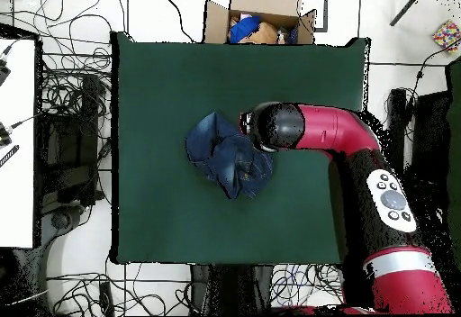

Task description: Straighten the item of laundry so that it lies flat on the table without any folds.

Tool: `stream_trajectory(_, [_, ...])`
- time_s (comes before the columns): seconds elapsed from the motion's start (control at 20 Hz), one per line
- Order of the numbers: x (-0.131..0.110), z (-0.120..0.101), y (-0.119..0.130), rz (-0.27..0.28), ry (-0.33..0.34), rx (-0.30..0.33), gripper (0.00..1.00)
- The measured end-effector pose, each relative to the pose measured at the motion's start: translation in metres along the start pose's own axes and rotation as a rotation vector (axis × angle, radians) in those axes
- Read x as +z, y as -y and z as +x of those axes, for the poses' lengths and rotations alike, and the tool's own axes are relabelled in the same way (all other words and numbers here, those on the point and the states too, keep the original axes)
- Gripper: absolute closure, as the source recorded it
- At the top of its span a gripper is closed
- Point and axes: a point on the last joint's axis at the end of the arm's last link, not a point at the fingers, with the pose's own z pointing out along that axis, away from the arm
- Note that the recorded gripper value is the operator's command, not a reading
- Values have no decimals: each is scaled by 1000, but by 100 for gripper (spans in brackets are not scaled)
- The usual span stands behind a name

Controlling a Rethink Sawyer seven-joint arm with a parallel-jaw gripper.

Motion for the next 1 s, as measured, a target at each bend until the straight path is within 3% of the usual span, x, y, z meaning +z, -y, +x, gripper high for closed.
stream_trajectory(0.6, [16,25,-20,-37,-38,-19,0])
stream_trajectory(1.0, [4,7,12,-46,-6,26,0])
